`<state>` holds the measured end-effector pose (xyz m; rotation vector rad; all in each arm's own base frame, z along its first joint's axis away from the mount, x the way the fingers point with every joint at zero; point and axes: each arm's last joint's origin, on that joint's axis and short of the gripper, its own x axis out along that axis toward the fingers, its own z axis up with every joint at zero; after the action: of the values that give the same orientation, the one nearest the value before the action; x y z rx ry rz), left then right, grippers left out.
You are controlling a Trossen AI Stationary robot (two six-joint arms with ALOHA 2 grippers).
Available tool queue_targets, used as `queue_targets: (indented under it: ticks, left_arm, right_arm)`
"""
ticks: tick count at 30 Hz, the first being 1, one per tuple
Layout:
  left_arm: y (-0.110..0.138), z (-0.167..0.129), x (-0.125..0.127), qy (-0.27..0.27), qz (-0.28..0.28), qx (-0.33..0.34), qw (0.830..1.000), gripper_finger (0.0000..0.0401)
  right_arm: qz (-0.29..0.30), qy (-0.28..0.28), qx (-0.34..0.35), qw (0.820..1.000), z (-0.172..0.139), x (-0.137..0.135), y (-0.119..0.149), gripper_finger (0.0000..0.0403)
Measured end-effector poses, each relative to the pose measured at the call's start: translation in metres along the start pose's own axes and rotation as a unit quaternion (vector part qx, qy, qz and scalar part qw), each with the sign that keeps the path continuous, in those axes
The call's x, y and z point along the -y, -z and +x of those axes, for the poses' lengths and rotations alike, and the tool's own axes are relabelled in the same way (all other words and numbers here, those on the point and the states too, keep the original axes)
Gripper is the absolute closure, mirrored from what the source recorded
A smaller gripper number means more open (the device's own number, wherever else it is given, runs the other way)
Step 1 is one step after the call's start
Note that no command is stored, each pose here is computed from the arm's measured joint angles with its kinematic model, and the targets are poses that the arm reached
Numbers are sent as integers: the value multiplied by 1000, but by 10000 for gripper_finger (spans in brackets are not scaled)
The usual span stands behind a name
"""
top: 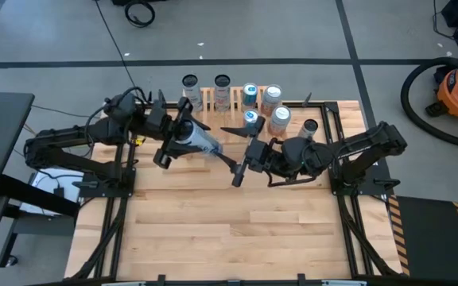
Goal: Place canned beverage on shelf
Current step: Put the white-blue soda can on the shelf aligned with the other white-blue soda
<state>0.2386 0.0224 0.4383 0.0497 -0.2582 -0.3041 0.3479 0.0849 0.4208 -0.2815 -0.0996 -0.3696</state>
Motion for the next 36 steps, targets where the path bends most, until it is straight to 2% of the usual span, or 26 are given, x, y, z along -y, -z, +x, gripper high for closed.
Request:
queue_targets:
  ticks: [8, 18, 28, 36]
  left_arm:
    - [19, -16, -14, -41, 10, -121, 992, 150]
    - [32, -36, -39, -113, -2, -194, 975, 149]
    - [70, -62, -66, -180, -21, -231, 956, 147]
    - [95, -79, -78, -192, -26, -224, 955, 147]
  right_arm:
    - [-28, 4, 9, 1000, -23, -4, -19, 104]
    - [-51, 46, -9, 998, -65, 9, -48, 104]
    - [-72, 47, -39, 996, -82, 26, -53, 104]
    - [-105, 40, -69, 991, -81, 22, -44, 104]
